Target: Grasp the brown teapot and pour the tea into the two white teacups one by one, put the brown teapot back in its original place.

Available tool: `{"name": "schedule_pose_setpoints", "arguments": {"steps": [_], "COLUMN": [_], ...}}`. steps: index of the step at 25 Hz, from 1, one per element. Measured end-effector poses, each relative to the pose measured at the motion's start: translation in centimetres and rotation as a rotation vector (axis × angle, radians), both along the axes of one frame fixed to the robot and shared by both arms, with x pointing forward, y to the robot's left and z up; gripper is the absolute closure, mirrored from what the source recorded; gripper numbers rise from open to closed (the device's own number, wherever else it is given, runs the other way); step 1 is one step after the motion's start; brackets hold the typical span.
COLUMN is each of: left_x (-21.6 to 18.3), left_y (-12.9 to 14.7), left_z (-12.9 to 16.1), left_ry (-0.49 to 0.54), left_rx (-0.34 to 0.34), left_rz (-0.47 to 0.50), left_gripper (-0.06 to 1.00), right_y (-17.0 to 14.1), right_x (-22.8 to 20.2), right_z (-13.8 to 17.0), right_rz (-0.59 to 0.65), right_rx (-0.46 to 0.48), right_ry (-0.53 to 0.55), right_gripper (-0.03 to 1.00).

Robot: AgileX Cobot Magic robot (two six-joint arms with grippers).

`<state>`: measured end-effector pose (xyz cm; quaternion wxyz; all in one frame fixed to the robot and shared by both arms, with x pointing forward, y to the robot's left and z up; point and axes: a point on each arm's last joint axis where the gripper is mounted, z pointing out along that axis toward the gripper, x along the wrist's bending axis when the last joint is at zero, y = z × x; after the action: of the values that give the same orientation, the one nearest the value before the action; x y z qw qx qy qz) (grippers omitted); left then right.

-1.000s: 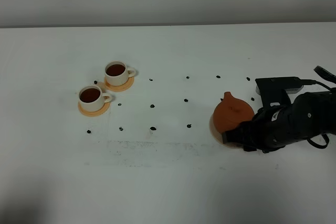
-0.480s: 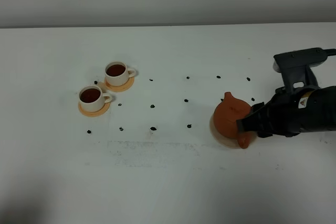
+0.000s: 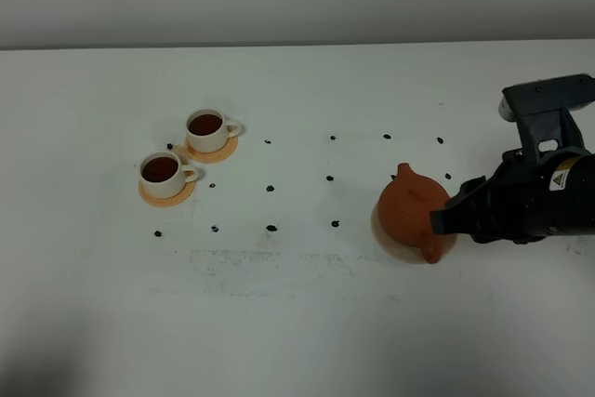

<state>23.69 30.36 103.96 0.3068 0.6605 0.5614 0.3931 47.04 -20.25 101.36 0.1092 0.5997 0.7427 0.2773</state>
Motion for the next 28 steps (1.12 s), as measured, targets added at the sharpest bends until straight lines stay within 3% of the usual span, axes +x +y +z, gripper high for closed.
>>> {"name": "schedule_pose_setpoints", "arguments": {"steps": [4,10,17,28], "left_x": [0.0,0.0,0.0,0.0], "left_y": [0.0,0.0,0.0,0.0], "left_z": [0.0,0.0,0.0,0.0], "left_ry": [0.000,0.000,0.000,0.000], "left_rx": [0.001,0.001,0.000,0.000], "left_rz": [-0.001,-0.001,0.000,0.000], "left_gripper": [0.44,0.44,0.44,0.44], "right_y": [-1.2,-6.0,-8.9,-9.3], "right_x": [-2.4,-8.1,-14.3,-19.1], "right_z": [2.0,5.6,8.3,8.6], "right_rz": [-0.002,-0.059,-0.197,-0.341], "right_rx": [0.008,-0.033,-0.081,-0.122], "right_ry": [0.012,0.061,-0.118,-0.293], "right_gripper": [0.66,0.72,0.75,0.75]}}
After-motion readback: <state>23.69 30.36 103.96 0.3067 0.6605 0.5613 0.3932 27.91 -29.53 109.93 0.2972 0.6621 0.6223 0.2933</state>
